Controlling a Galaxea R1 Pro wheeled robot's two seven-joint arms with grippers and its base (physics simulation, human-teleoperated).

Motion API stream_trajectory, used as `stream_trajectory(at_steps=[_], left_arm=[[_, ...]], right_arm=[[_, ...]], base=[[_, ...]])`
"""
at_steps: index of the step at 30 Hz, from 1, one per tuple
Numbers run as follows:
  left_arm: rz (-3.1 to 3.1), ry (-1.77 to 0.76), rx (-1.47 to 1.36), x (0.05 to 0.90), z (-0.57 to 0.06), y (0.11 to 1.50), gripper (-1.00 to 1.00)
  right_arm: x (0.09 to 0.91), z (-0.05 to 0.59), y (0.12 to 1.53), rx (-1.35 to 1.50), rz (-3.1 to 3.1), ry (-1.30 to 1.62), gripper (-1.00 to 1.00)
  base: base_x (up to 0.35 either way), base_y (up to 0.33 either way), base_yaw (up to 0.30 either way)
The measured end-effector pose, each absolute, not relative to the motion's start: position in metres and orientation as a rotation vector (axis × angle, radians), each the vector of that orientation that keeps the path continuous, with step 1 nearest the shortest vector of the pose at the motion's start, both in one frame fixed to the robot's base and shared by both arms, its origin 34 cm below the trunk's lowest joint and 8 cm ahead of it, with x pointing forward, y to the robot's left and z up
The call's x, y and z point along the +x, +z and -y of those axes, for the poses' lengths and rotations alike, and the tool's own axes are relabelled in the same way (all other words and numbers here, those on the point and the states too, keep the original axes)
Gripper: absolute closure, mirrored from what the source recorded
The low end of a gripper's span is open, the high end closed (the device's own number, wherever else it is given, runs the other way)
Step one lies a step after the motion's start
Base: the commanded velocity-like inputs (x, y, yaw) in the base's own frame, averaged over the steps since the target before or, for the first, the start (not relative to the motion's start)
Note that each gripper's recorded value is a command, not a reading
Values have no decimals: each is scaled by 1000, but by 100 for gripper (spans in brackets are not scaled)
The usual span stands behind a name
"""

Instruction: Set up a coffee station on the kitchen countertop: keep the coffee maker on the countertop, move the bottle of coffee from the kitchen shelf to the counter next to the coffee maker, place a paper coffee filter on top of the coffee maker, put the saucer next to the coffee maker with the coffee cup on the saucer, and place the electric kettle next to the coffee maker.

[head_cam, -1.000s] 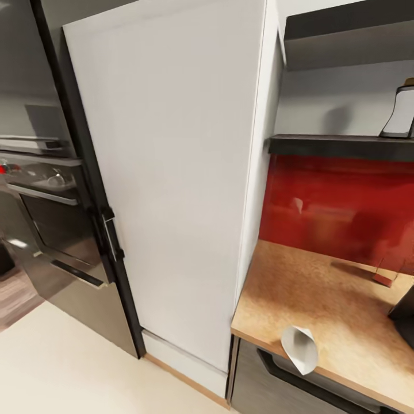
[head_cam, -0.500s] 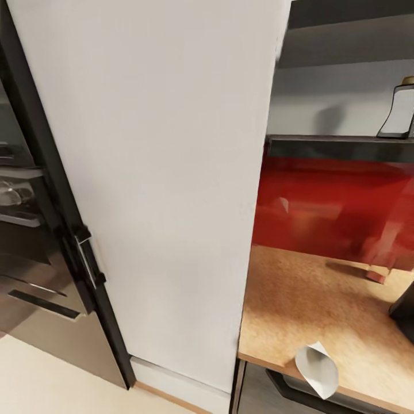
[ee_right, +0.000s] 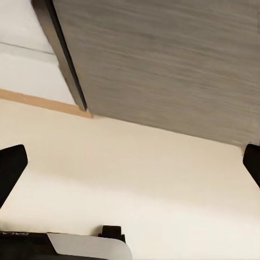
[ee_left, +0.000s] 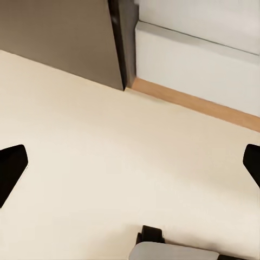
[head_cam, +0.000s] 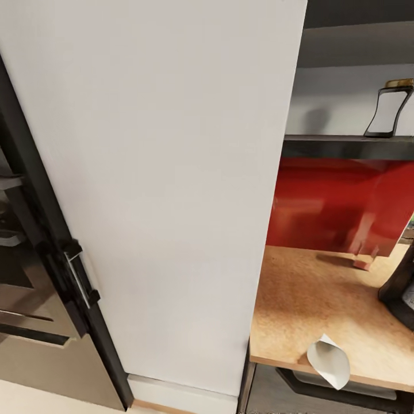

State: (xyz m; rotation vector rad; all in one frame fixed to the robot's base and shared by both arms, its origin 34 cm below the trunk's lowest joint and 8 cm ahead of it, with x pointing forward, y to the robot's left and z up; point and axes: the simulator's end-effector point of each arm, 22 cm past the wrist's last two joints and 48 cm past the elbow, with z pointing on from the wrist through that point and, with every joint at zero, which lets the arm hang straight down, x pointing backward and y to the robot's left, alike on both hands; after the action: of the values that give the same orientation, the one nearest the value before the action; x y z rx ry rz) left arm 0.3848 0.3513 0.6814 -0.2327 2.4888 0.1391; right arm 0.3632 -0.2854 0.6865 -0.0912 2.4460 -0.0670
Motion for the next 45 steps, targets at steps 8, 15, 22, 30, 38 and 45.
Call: stream_trajectory(at_steps=[8,15,22,30,38,45], left_arm=[[-2489,141,-233,385,-352,682,-100],[-2489,141,-233,385,-353,682,-100],[-2489,143,-233,385,-353,682,-100],[-2488,148,-231,385,-357,682,-100],[-2488,154,-229,385,-360,683,-100],[-2489,154,-228,384,-360,682,-100]], right_arm=[[363,285,686,-91,-2448,-67,-100],[362,285,686,-92,-2449,-65,-100],[362,285,686,-85,-2449,-67,-100],[365,286,687,-73,-2443,-70,-100],[364,285,687,-72,-2446,-68,-100],[365,285,687,-72,-2443,-68,-100]], base=[[0,192,-263],[0,16,-263],[0,0,-263],[0,0,-263],[0,0,-264],[0,0,-219]])
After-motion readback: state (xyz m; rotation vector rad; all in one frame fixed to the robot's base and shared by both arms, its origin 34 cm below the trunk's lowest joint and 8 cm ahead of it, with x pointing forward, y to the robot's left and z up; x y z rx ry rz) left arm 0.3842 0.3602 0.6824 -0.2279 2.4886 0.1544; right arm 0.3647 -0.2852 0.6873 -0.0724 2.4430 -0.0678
